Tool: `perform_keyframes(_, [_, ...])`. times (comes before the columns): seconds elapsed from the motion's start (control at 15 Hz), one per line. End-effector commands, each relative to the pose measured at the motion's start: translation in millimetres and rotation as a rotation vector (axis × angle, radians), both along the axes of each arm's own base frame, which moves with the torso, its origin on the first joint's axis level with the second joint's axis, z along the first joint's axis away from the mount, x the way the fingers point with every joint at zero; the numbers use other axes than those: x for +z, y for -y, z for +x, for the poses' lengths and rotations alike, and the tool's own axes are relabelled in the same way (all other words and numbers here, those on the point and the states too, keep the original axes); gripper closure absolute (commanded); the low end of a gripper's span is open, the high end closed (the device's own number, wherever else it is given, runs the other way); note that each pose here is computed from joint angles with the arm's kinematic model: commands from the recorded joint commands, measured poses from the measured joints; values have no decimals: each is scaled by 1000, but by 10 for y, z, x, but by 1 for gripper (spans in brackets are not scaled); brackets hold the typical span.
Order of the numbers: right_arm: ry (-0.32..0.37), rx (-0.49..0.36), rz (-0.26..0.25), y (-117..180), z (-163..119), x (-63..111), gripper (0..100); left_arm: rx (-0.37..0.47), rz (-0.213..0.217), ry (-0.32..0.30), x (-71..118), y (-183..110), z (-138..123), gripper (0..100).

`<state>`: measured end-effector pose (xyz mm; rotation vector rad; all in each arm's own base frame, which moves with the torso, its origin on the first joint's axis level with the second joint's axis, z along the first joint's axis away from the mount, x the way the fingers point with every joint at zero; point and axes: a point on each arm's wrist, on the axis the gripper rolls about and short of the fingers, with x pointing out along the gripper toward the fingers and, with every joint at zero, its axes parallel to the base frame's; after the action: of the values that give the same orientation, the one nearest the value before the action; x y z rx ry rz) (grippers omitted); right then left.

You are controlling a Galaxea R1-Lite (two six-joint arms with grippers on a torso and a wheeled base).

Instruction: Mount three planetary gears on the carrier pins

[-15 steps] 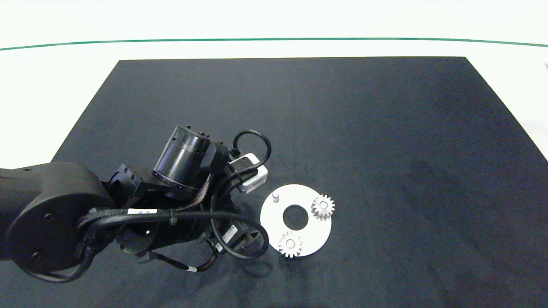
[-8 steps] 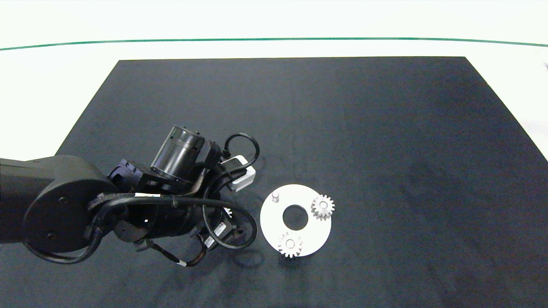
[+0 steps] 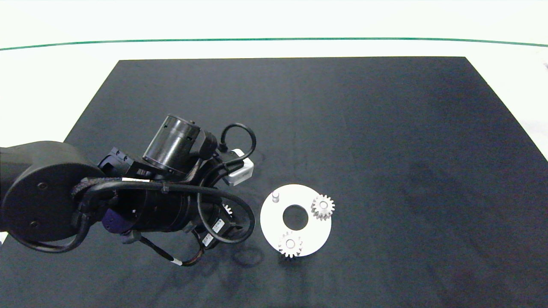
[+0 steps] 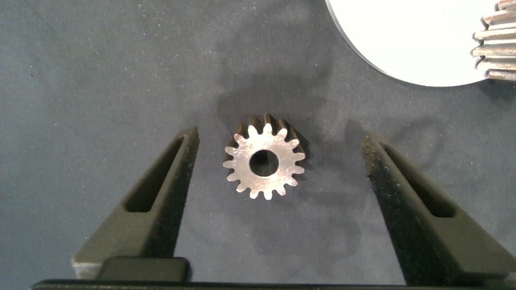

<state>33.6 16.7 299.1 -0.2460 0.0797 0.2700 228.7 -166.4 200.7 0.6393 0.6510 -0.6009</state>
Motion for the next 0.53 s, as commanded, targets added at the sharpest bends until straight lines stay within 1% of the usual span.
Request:
perform_keyframes(0.07, [-2,-2,-4,-4,5,0,0,3,8,-6,-24,4,18,28])
perform_keyframes(0.33, [-6,-1,-7,-10,10,-9,0,6,13,-14,-49,-3,23,37])
perform_keyframes(0.47, [-7,-1,-8,-8,9,-16,0,0,24,-32,-108,13,28,40])
perform_keyframes(0.53, [-6,-1,-7,-8,8,-12,0,0,26,-35,-120,18,36,43])
